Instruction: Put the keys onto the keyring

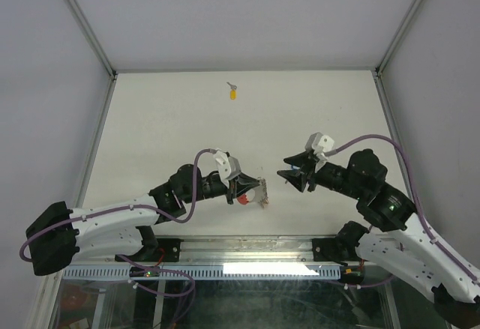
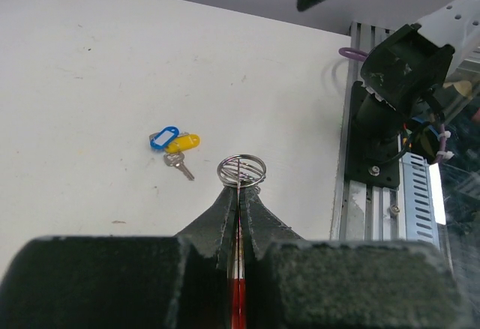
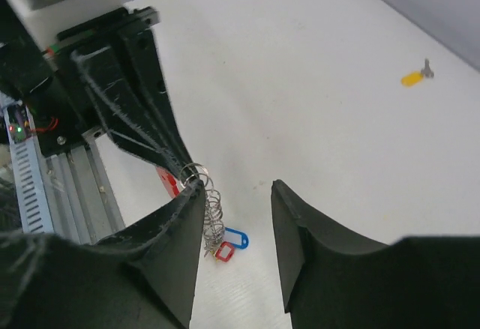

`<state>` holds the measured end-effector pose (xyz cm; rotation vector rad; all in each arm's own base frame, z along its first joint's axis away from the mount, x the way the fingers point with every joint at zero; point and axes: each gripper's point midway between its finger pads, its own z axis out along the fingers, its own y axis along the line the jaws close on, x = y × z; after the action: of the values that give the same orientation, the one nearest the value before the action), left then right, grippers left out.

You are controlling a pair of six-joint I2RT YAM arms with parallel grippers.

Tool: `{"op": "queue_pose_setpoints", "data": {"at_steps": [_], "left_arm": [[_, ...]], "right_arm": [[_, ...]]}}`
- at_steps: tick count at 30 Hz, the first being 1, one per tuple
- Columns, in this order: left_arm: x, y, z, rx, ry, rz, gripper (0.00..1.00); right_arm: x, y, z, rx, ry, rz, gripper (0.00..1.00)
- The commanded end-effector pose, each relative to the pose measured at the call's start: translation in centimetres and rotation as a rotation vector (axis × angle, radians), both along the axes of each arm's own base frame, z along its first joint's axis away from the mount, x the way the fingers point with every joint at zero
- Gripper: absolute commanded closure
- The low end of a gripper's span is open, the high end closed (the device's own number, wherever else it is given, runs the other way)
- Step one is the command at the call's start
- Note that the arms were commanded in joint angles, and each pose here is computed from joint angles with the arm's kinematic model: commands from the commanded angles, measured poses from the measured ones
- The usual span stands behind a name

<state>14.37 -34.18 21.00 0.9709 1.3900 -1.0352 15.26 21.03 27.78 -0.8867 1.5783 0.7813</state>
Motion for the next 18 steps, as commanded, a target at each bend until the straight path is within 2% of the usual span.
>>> {"op": "queue_pose_setpoints", "data": {"at_steps": [1,6,11,18], "left_arm": [[-1.1,0.0,3.7,-0.088,-0.008,-0.075,1.0],[-1.4,0.0,3.6,-0.082,-0.005,-0.095,1.0],[-1.3,-0.1,3.7,-0.078,-0.01,-0.095,1.0],[-1.3,0.0,3.6,-0.071,-0.012,-0.095,1.0]], "right_arm": [[-0.9,1.6,2.7,-0.051,-0.333,0.144,0.58],[-1.6,3.2,0.2,-0.208,-0.449,0.219,0.6],[-2.2,4.9,-1.2,-0.292,-0.54,0.268,0.6],[-2.5,5.7,-3.7,-0.391,-0.564,0.327,0.64]]}}
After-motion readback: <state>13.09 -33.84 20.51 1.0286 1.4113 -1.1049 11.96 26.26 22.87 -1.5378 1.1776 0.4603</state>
